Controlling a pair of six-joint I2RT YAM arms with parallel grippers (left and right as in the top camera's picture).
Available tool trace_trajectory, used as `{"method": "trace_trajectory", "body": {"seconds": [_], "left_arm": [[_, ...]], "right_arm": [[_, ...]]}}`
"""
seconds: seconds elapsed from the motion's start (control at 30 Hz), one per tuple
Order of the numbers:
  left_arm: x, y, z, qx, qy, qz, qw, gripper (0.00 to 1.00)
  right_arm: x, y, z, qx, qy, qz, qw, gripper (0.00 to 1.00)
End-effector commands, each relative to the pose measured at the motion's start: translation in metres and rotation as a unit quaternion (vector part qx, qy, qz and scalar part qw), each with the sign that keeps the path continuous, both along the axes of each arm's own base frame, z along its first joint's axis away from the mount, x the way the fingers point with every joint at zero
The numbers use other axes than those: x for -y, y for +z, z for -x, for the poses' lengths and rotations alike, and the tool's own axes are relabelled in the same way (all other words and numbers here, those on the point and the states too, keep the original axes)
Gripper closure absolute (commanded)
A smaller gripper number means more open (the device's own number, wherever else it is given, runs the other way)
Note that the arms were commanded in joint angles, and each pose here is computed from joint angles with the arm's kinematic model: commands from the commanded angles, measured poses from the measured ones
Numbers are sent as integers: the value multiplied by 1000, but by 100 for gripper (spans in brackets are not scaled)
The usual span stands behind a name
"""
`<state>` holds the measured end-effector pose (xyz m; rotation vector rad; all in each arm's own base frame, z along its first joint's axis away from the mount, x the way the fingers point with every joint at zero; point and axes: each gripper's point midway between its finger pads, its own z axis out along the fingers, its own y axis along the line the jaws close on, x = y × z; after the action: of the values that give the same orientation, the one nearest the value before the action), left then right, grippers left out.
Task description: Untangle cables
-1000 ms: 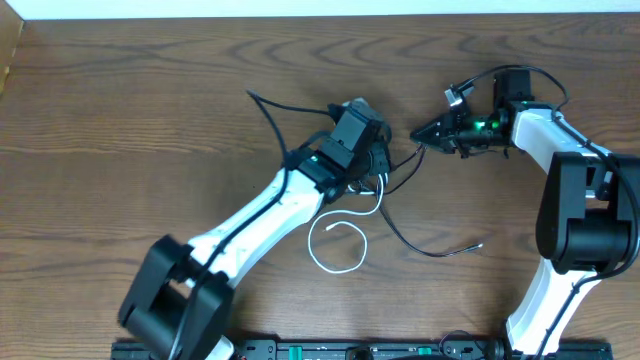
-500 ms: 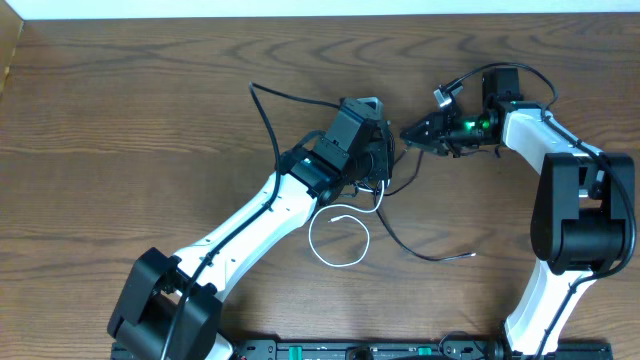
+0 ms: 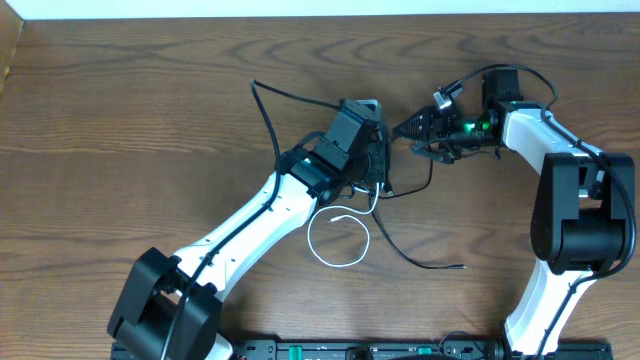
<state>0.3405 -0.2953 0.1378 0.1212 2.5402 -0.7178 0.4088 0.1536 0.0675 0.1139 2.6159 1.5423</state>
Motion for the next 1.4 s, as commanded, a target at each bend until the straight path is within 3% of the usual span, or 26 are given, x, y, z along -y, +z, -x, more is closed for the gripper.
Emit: {"method": "trace_trajectory", "body": {"seconds": [0.0, 0.13, 0.4, 0.67, 0.83, 1.03, 1.23, 1.37], "left_arm": [[-20, 5, -13, -10, 86, 8, 996, 92], [-31, 4, -20, -39, 143, 33, 988, 93], [-43, 5, -28, -133, 250, 127, 951, 92], [-46, 9, -29, -209, 290, 192, 914, 92], [-54, 9, -34, -214, 304, 200, 906, 92], [-56, 9, -35, -221, 317, 207, 899, 92], [-56, 9, -35, -238, 342, 222, 882, 92], [-58, 8, -37, -233, 347, 219, 882, 92]], "right_arm": [[-8, 20, 3, 68, 41, -25, 997, 13], [-17, 32, 6, 117, 73, -56, 989, 28], [-40, 44, 17, 193, 134, -90, 968, 28], [-69, 60, 36, 255, 192, -139, 937, 40], [-82, 61, 44, 265, 212, -147, 929, 43], [-89, 62, 47, 269, 221, -150, 926, 65], [-97, 62, 52, 270, 232, -152, 922, 67], [-100, 62, 53, 272, 235, -153, 920, 67]]}}
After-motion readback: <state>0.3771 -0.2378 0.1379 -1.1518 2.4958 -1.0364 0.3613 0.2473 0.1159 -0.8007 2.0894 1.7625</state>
